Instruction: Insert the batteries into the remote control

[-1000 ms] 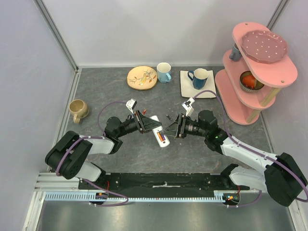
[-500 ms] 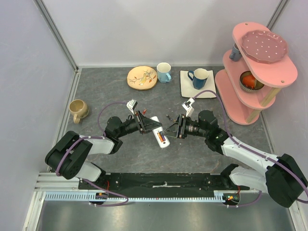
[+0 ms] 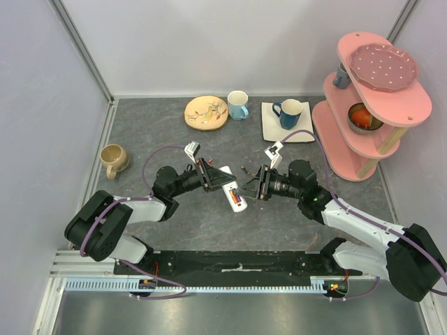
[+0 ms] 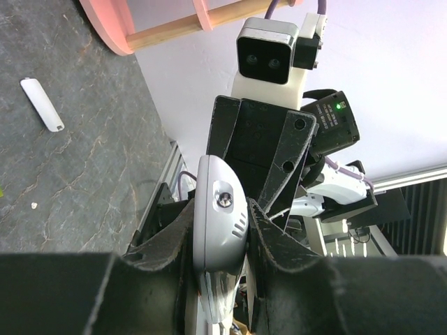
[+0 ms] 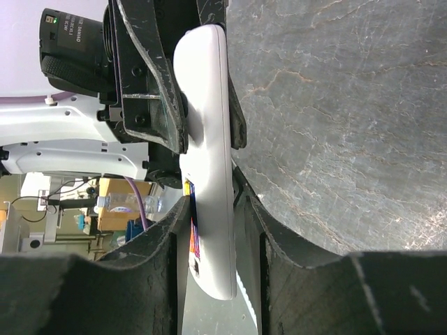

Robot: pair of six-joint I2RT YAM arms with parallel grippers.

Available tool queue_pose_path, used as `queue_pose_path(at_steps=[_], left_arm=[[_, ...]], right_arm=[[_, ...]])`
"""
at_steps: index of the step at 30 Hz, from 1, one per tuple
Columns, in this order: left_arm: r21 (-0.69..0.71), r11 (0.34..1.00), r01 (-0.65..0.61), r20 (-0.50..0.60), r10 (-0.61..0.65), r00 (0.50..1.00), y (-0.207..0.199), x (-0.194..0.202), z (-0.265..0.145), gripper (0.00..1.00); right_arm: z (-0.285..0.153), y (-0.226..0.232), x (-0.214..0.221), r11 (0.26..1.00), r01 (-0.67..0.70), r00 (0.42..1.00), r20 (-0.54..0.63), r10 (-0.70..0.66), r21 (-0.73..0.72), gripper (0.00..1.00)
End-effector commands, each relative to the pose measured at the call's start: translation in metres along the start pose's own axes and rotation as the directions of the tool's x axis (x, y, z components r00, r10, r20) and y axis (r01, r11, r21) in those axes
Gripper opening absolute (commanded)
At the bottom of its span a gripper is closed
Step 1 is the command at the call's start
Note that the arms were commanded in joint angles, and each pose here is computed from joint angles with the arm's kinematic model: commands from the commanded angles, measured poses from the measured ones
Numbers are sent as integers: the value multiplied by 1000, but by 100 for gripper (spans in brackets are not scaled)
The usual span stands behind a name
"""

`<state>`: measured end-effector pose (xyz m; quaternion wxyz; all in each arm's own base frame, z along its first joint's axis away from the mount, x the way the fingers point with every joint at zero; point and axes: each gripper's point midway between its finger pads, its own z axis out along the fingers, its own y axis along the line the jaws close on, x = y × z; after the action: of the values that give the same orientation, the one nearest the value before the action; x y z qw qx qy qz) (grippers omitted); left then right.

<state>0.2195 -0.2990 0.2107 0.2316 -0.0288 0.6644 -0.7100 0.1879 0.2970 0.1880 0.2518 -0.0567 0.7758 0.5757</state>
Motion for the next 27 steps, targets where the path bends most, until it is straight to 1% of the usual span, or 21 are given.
queue_pose_path(at_steps=[1,4,6,10,13,16,21,27], left_arm=[[344,910,-232,113,205,972,-109,-17,-6,2],[346,909,-234,113,207,972,-110,-17,-6,2],[343,910,-234,111,208,972,-109,-17,-6,2],[308,923,-229,95,210,973,-98,-14,-4,2],[271,936,-224,80,210,974,-85,-11,-4,2],[250,944,-214,69,204,977,-75,-7,-6,2],[223,954,-201,58,193,980,-63,-3,-8,2],[214,958,-191,50,185,982,-58,-1,-8,2]], right_arm=[[-2,-32,15,993,-26,999,-43,31,115,40],[-3,-32,15,993,-25,999,-40,29,114,40],[-3,-31,14,994,-25,999,-38,29,109,41],[-2,-23,8,995,-35,999,-18,37,98,63],[-1,-14,-2,996,-36,999,7,36,83,68],[-1,-6,-11,997,-30,999,29,28,65,70],[-5,16,-24,1000,-12,997,71,12,-6,71],[-7,27,-21,999,19,999,51,-17,-49,72]])
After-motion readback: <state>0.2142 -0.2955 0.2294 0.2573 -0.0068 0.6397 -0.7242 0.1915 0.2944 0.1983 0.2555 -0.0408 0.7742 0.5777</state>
